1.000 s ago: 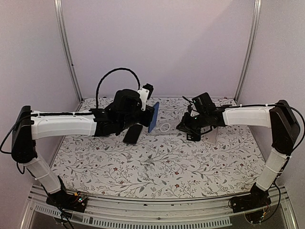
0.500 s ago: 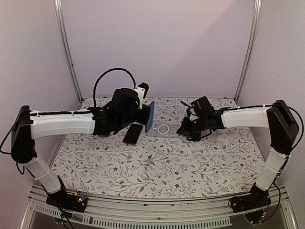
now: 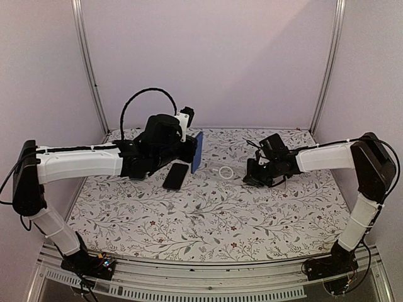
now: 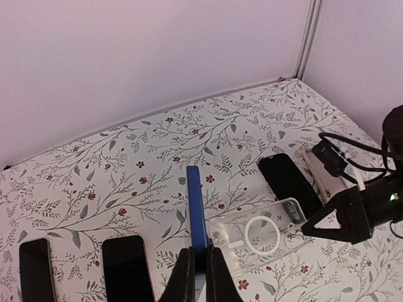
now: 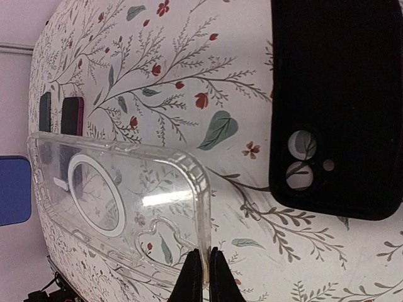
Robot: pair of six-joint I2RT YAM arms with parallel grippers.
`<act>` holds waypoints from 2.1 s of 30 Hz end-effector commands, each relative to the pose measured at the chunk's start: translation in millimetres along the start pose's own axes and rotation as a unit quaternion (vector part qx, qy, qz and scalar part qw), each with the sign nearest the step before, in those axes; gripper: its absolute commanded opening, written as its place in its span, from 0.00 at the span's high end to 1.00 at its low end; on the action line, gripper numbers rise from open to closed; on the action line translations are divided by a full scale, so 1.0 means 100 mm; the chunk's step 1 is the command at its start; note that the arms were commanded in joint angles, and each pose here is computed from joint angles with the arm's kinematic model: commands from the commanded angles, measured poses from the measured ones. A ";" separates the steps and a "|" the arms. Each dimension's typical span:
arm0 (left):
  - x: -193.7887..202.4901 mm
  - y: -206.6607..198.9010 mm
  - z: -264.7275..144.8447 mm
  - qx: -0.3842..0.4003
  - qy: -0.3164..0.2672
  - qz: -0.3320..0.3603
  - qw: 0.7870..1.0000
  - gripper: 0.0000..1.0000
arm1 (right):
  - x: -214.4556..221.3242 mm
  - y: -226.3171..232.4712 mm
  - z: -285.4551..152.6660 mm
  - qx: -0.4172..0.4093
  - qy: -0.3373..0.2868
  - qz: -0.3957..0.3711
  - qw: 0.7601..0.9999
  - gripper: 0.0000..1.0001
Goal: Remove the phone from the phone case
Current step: Remove the phone from the phone case, then place the phone case at the center of the board.
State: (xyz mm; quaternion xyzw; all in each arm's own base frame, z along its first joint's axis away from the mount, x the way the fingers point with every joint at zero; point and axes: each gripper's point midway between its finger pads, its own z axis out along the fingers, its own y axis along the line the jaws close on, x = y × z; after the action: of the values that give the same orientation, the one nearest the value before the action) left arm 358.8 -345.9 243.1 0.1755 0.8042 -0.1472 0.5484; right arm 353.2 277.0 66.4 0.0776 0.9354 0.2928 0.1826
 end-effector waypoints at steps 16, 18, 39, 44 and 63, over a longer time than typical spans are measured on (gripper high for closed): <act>-0.29 0.18 -0.15 -0.013 -0.032 -0.021 0.999 1.00 | -0.96 0.35 0.07 -0.063 -0.126 0.092 0.986 1.00; -0.29 0.20 -0.17 -0.014 -0.031 -0.021 0.999 1.00 | -1.12 0.39 0.17 -0.053 -0.130 0.077 0.987 1.00; -0.05 -0.05 0.01 0.049 0.006 0.029 0.998 1.00 | -1.28 -0.07 0.83 0.010 -0.072 0.049 0.996 1.00; -0.04 -0.08 0.03 0.054 0.007 0.029 0.998 1.00 | -1.08 -0.13 0.86 0.015 -0.057 0.054 0.997 0.97; 0.13 -0.16 0.11 0.062 0.024 0.061 0.996 1.00 | -1.05 0.06 0.40 -0.027 -0.083 0.048 0.995 0.51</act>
State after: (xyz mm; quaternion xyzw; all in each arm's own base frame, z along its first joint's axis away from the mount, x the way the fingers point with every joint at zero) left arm 350.6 -356.9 216.7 0.2559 0.8095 -0.1574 0.5045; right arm 467.3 271.4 31.6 0.1597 0.9149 0.2956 0.2238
